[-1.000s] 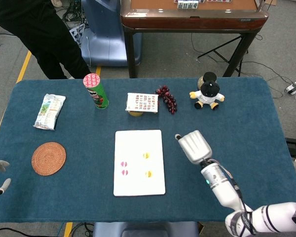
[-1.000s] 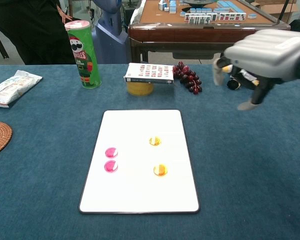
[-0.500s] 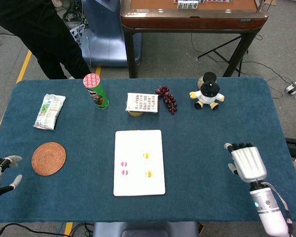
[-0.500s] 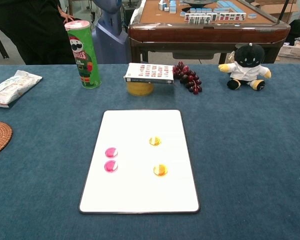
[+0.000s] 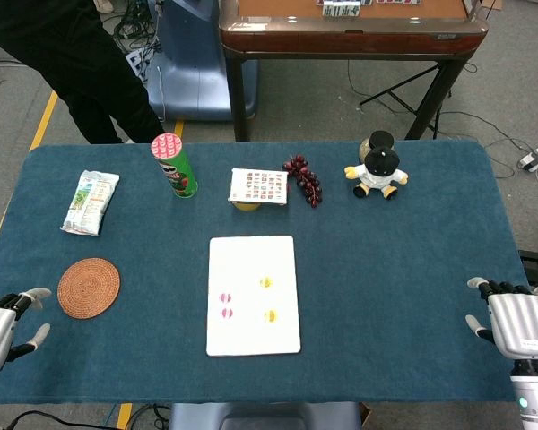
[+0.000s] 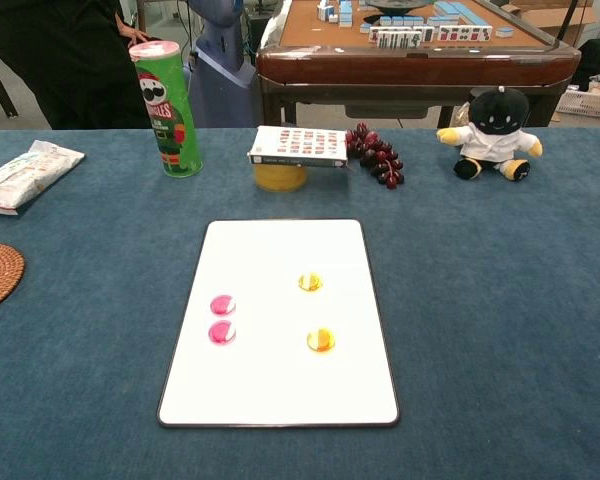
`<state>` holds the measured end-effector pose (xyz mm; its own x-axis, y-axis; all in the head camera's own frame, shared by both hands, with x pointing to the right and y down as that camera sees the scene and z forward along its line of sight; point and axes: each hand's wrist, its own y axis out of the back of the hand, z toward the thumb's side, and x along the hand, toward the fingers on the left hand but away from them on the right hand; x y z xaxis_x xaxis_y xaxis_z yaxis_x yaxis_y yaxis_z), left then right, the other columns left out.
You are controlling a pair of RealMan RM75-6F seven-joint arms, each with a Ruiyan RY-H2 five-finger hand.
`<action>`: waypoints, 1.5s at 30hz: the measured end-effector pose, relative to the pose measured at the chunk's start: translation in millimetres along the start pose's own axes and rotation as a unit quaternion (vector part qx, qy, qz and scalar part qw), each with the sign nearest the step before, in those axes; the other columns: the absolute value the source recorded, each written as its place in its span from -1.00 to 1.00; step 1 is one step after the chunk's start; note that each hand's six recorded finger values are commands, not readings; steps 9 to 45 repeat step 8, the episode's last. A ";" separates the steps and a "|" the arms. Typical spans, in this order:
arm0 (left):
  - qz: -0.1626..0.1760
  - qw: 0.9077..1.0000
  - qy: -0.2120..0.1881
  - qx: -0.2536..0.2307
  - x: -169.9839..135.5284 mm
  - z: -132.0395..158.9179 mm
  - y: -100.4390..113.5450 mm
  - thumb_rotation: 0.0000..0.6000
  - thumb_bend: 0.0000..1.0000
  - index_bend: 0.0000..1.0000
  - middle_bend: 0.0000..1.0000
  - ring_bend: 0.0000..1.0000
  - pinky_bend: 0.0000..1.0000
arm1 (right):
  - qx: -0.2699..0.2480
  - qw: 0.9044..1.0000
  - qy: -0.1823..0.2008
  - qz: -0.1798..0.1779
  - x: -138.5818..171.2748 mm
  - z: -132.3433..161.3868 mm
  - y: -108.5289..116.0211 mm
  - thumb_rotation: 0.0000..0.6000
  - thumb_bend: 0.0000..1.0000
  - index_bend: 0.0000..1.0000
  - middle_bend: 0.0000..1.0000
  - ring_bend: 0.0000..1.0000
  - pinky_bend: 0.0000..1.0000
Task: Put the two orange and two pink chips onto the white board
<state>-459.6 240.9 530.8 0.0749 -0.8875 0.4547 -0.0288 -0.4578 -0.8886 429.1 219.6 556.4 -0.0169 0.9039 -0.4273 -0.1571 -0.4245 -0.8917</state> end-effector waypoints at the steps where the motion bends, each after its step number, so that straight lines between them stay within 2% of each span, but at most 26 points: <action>1: 0.000 1.000 0.000 0.000 0.2 0.2 -0.5 1.00 -0.36 -0.22 -0.04 -0.14 0.19 | -0.005 1.000 -0.003 -0.002 0.0 -2.3 1.2 1.00 -0.73 -0.25 -0.02 -0.09 0.01; 8: -0.012 1.000 -0.001 0.005 2.5 2.8 -8.3 1.00 -0.36 -0.22 -0.04 -0.13 0.19 | -0.030 0.999 -0.010 -0.001 -0.2 -13.4 5.5 1.00 -0.73 -0.25 -0.02 -0.09 0.01; 45: -0.012 1.000 -0.001 0.005 2.5 2.8 -8.3 1.00 -0.36 -0.22 -0.04 -0.13 0.19 | -0.030 0.999 -0.010 -0.001 -0.2 -13.4 5.5 1.00 -0.73 -0.25 -0.02 -0.09 0.01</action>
